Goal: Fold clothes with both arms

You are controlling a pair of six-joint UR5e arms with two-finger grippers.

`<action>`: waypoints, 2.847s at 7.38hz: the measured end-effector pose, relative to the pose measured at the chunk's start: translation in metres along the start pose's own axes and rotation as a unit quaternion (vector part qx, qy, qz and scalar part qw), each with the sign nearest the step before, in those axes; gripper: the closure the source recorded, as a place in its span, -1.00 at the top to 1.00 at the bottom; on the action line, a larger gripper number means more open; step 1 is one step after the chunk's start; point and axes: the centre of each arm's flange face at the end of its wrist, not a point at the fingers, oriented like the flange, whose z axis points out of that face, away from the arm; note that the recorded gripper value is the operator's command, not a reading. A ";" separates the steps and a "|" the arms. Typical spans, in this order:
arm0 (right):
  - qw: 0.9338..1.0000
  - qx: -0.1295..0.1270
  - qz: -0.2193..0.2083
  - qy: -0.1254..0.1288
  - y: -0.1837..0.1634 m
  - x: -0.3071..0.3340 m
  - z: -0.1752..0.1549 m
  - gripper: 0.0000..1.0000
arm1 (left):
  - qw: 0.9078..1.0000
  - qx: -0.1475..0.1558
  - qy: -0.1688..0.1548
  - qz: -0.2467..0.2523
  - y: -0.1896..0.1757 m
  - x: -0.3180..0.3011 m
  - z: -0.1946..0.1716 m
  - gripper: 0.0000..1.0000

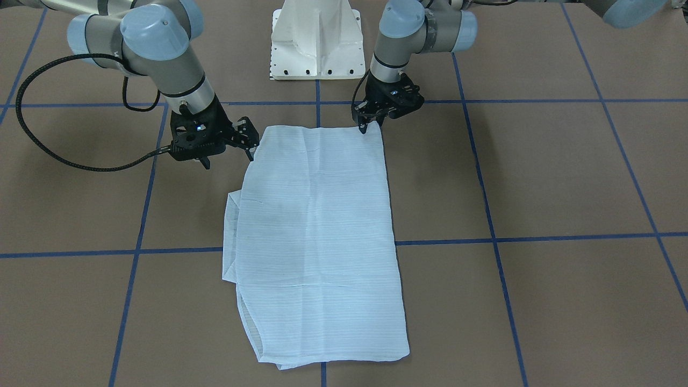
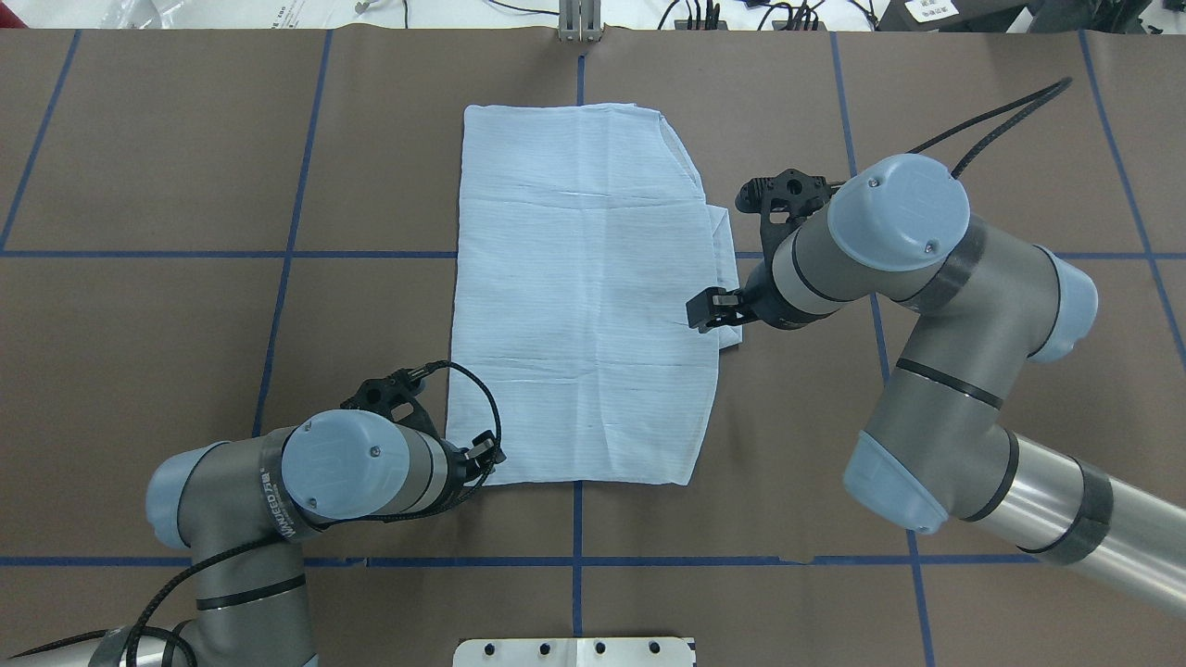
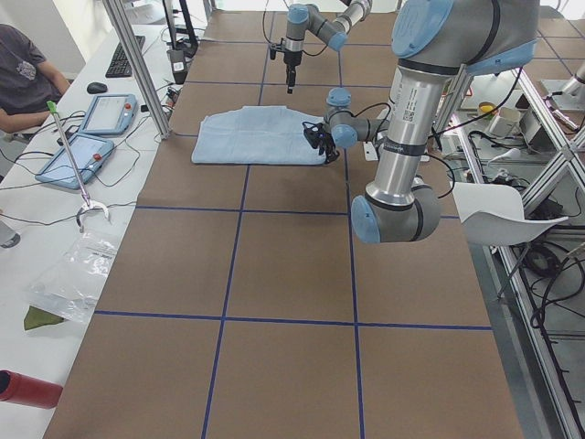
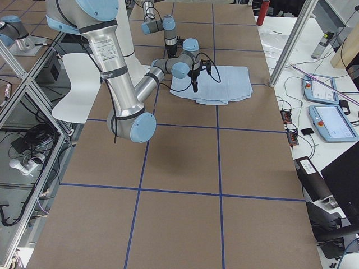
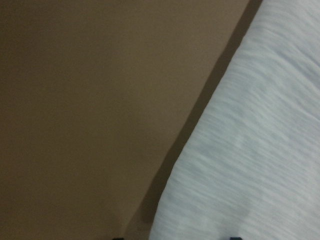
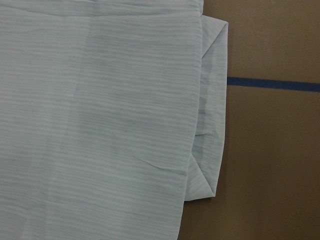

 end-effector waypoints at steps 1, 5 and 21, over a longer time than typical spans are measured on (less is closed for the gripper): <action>1.000 0.000 0.000 0.000 0.000 0.000 0.000 1.00 | 1.000 0.000 -0.001 0.001 0.000 0.000 0.000 0.09; 1.000 0.000 0.000 0.000 0.000 0.000 0.000 1.00 | 1.000 0.006 -0.008 -0.003 -0.007 -0.001 0.001 -0.30; 0.957 -0.044 0.284 0.042 0.100 -0.083 0.050 1.00 | 1.000 0.007 0.006 -0.006 -0.011 0.011 -0.022 -1.00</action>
